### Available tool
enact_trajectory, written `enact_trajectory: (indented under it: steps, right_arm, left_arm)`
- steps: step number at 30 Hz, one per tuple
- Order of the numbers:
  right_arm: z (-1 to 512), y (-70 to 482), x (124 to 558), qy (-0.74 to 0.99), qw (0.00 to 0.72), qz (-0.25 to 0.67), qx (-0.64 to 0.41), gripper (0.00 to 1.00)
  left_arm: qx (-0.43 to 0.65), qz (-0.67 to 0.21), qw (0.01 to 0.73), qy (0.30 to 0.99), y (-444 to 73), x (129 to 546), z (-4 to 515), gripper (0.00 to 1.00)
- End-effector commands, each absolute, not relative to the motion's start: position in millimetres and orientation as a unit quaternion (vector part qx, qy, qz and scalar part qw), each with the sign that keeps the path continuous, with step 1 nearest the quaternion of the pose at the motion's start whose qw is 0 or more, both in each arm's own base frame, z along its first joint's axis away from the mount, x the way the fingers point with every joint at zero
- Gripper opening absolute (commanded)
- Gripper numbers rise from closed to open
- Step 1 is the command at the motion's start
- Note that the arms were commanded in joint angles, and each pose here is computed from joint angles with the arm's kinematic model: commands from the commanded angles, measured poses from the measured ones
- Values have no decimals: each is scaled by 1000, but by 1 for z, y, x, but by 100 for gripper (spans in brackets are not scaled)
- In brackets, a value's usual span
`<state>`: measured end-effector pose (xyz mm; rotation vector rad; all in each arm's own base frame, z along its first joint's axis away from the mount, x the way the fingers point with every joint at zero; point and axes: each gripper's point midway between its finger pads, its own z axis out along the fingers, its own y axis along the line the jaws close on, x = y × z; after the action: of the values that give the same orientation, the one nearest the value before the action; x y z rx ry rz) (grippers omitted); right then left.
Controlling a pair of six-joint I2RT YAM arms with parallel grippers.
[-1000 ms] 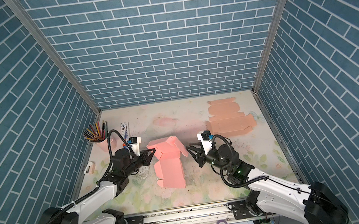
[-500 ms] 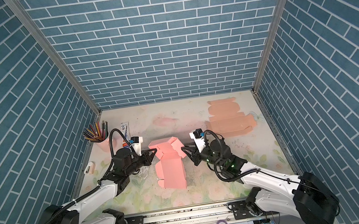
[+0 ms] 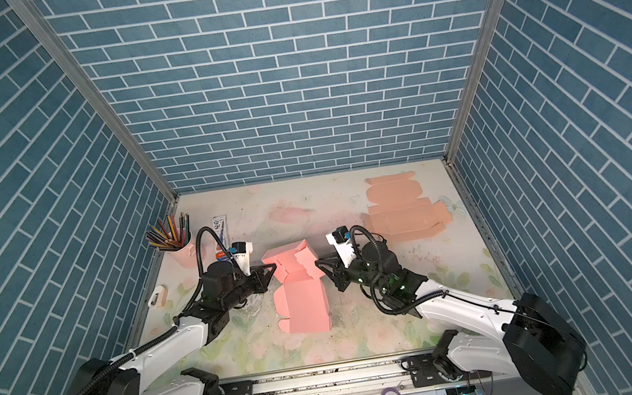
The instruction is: Fold the paper box
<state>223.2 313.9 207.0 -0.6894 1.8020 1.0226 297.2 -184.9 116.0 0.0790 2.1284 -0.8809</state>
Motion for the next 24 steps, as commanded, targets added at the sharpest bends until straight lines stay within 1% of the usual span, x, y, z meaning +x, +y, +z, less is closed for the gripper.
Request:
enact_trajectory:
  steps: [1,11,16,22,24]
  right_arm:
    - [208,321,231,746,466,386,-280,27]
    - [182,328,249,804,456,276,-264,30]
    - [171,330,256,822,453,229,-257,34]
    - [171,327,264,832,471,154,-250,32]
    - [171,322,268,835,478,114,-246,31]
  left_arm:
    - [27,-335,422,842,-188,302,126,5]
    - [-16,-324,427,844,-186,300,120,5]
    - [-24,-321,430,844,-189,299,121,5]
    - [-39,-314,432,845,-192,298,120,5]
    - [-50,-315,431,844,-192,298,119,5]
